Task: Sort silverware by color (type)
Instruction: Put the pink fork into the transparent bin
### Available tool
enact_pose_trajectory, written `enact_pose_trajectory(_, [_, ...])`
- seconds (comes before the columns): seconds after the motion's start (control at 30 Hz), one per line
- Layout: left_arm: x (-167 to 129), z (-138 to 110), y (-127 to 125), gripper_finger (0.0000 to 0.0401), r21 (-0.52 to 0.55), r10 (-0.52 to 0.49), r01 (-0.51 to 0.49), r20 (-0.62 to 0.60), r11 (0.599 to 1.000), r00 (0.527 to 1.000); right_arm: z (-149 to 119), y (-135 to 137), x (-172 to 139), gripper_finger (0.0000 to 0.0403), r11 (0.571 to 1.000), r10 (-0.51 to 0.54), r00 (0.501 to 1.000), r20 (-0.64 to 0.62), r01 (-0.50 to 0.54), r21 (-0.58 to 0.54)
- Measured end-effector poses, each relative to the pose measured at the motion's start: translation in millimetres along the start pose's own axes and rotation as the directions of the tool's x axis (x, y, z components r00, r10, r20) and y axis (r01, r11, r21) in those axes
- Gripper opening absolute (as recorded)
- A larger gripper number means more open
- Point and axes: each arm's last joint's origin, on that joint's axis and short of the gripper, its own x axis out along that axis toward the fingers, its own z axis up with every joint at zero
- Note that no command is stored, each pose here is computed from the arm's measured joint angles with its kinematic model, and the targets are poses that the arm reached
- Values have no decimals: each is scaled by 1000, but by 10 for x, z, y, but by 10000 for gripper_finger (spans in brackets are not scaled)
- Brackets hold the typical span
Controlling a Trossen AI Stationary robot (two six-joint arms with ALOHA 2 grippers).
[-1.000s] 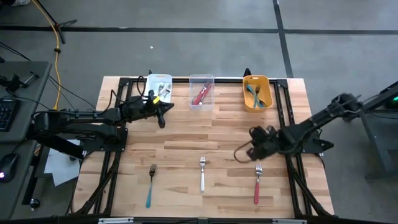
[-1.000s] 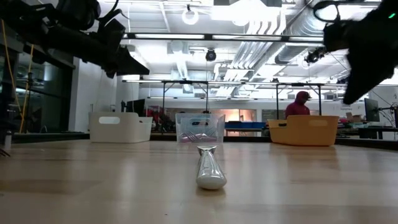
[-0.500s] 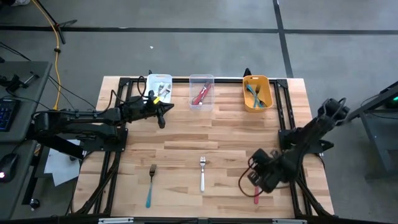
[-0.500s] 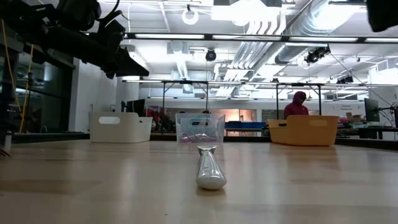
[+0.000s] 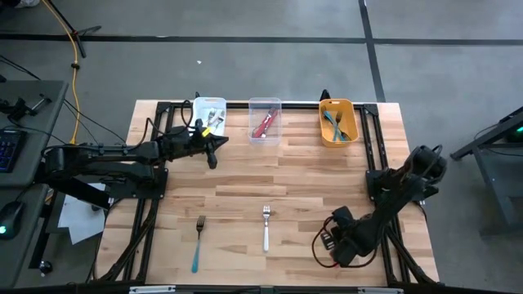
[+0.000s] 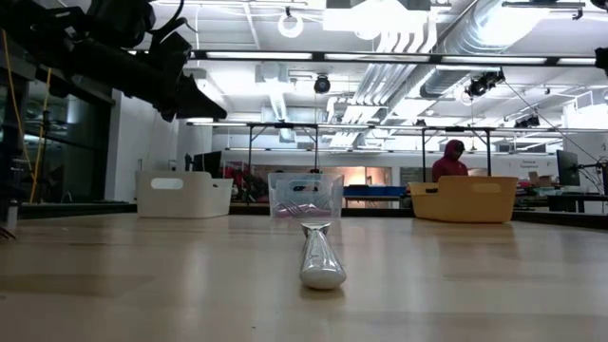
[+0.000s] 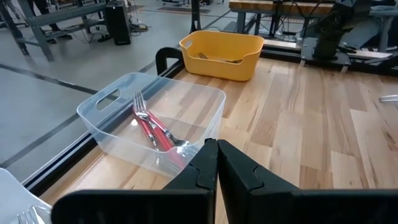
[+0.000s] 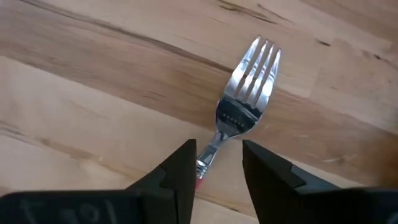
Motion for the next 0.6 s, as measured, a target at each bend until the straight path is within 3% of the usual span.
enact_pose_trajectory(0.23, [-1, -14, -6, 3, -4, -3, 3, -14, 1000, 1000, -65, 19, 121, 124, 998, -35, 999, 17, 34, 54])
enact_pose_trajectory(0.47, [-4, -21, -42, 3, 7, -21, 21, -21, 1000, 1000, -99, 67, 261, 120, 998, -57, 998, 34, 56, 34])
enact_pose_trajectory(0.6, [-5, -21, -49, 3, 17, -25, 25, -21, 1000, 999, -95, 76, 283, 97, 998, -55, 997, 51, 54, 7])
